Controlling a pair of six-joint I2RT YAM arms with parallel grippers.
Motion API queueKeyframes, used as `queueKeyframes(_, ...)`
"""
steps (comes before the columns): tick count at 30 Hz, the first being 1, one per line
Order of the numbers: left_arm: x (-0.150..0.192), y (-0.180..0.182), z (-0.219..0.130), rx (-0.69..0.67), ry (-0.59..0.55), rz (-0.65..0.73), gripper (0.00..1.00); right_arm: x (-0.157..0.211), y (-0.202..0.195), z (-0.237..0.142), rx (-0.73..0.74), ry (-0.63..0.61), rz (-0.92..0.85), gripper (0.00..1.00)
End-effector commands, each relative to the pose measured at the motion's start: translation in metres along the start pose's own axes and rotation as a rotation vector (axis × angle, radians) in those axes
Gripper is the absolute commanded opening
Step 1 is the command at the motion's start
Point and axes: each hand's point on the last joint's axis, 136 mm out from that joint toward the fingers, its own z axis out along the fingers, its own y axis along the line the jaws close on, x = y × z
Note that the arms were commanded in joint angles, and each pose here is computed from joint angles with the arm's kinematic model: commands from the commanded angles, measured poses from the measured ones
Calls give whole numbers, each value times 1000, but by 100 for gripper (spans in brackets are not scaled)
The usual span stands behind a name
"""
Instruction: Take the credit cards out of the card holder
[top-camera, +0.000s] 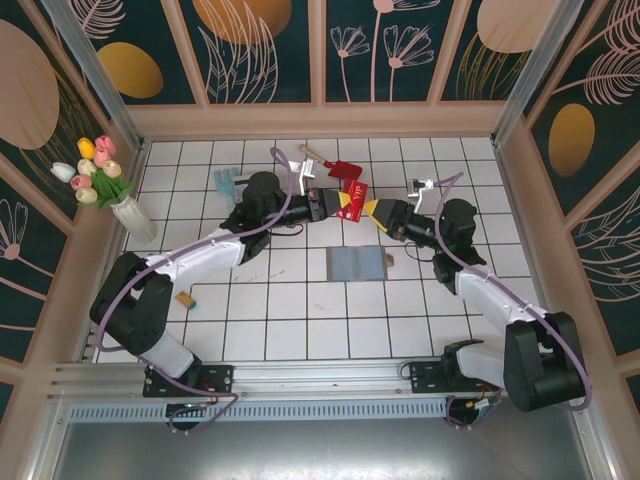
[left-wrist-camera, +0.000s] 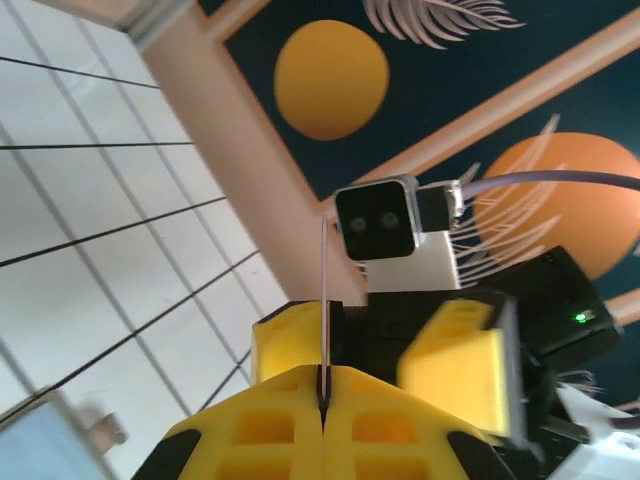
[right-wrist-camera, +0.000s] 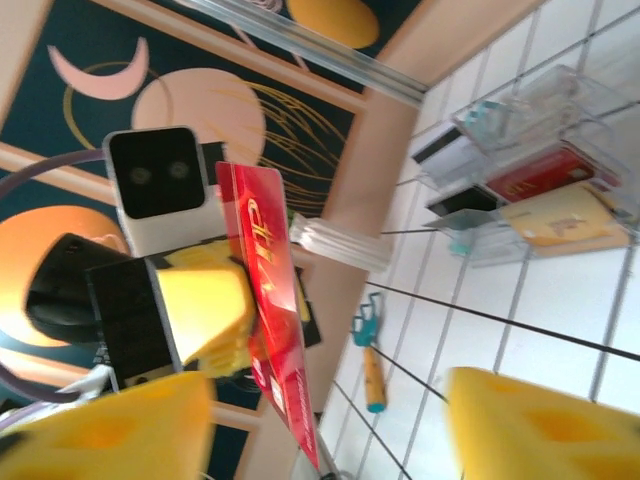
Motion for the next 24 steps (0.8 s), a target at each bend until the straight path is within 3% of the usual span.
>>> queueKeyframes(1,-13,15,-12,-183,-5,136,0,-4,-13,-2,118,14,-93,83)
queueKeyframes(4,-15,26,-17,-291,23,167,0,-9,-29,-5,216,-10,-128,92)
queueKeyframes(7,-18,44,-28,-435,39,218,0,-14,-44,-8,310,-17,-171,95)
queueKeyframes(8,-20,49,-33,-482,41,241,5,-15,-48,-9,339,-15,-179,96)
queueKeyframes(11,-27,54,-45,-567,64,382,9,-19,-59,-12,403,-12,-215,98)
queueKeyframes(16,-44,66,-69,-712,130,680,1,-20,-65,-16,347,20,-192,99)
queueKeyframes(20,-48,82,-75,-746,253,826,0,-20,-74,-23,341,7,-147,99)
queueKeyframes(24,-35,70,-63,-575,452,970,1,-23,-84,-29,378,-9,-129,99)
